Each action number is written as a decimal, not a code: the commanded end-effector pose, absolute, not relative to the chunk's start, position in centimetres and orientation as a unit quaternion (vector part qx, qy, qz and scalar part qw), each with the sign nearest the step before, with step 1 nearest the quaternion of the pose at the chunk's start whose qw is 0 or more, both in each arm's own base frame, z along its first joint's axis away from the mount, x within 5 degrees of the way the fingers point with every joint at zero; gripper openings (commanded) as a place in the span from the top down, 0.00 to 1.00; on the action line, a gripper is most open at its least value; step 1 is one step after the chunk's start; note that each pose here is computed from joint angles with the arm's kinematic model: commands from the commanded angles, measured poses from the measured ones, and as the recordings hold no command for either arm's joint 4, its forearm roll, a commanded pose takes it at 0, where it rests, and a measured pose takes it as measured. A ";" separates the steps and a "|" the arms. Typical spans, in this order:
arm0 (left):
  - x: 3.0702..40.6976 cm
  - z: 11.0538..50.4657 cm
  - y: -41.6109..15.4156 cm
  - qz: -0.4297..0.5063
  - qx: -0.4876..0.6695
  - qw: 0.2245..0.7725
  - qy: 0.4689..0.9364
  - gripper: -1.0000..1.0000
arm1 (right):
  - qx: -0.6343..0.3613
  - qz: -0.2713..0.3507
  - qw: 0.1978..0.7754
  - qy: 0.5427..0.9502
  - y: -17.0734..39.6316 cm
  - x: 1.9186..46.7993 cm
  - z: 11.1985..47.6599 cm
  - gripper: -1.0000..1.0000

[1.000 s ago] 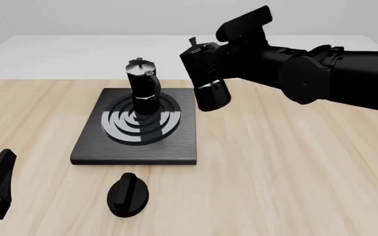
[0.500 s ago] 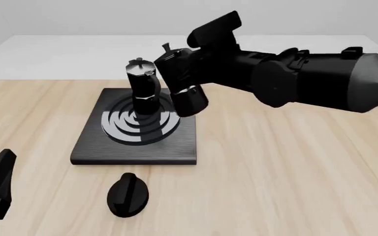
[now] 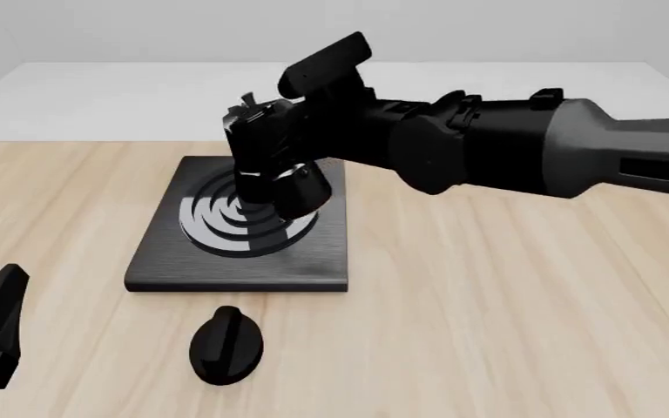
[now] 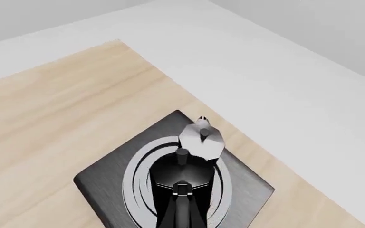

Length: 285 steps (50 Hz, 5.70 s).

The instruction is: Put both moka pots on the stove.

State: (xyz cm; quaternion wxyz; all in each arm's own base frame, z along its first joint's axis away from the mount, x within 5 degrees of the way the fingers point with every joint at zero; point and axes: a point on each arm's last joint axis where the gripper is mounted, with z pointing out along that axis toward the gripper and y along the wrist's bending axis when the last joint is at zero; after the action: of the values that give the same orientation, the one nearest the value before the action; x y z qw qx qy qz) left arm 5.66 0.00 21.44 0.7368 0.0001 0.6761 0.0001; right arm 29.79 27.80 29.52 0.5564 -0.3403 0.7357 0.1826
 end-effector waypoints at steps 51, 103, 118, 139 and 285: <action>5.7 21.4 0.0 0.000 0.000 0.737 0.676 0.00 | -0.340 0.224 0.567 0.716 34.0 31.7 31.2 1.00; 5.7 21.4 0.0 0.000 0.000 0.737 0.676 0.00 | -0.343 0.235 0.546 0.727 38.6 34.0 29.1 1.00; 5.7 21.4 0.0 0.000 0.000 0.737 0.676 0.00 | -0.345 0.237 0.540 0.730 39.3 34.2 28.1 1.00; 5.7 21.4 0.0 0.000 0.000 0.737 0.676 0.00 | -0.332 0.234 0.529 0.745 39.0 35.2 25.9 1.00; 5.7 21.4 0.0 0.000 0.001 0.737 0.676 0.00 | -0.279 0.264 0.478 0.790 32.1 28.5 18.8 1.00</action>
State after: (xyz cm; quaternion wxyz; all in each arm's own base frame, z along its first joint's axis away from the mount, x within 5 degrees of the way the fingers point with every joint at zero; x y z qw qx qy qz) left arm 5.71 -0.01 21.39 0.7368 0.0008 0.6761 -0.0005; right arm 28.71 32.18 21.75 0.5136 -0.3073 0.7569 0.2626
